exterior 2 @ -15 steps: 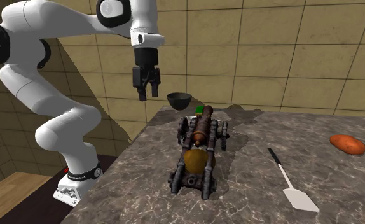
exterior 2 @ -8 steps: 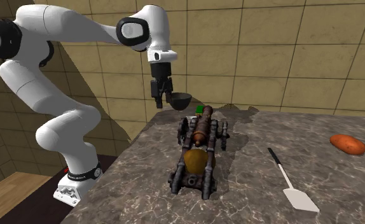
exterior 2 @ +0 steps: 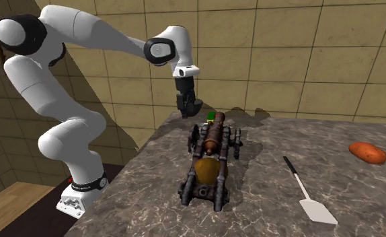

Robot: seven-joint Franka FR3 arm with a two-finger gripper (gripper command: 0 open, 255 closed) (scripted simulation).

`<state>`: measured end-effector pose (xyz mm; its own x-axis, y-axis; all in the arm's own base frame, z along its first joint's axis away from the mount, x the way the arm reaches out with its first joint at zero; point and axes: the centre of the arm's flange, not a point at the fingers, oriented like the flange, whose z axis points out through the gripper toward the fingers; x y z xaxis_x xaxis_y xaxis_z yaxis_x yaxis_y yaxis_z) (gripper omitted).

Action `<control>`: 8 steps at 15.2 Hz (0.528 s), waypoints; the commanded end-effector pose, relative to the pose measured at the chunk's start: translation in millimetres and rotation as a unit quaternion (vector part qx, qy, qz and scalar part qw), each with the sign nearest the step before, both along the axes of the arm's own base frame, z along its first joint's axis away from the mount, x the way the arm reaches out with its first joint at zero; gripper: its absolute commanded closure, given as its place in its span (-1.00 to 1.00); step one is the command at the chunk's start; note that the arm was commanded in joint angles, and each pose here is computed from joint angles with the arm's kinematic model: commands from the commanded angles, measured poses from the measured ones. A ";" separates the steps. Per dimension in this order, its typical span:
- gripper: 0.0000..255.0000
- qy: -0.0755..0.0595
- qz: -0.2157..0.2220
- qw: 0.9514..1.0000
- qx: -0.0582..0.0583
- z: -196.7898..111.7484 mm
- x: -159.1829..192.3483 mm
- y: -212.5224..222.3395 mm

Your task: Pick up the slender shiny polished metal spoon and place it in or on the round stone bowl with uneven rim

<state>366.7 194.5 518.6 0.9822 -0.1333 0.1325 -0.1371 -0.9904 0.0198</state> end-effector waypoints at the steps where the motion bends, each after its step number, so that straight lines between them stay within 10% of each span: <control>1: -1.00 -0.006 -0.004 1.000 0.007 -10.3 6.4 17.6; 8: -1.00 -0.026 -0.014 0.999 0.028 -44.6 38.1 88.9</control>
<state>403.3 272.9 479.6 0.9718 -0.1634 0.1702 -0.1597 -0.9865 -0.0348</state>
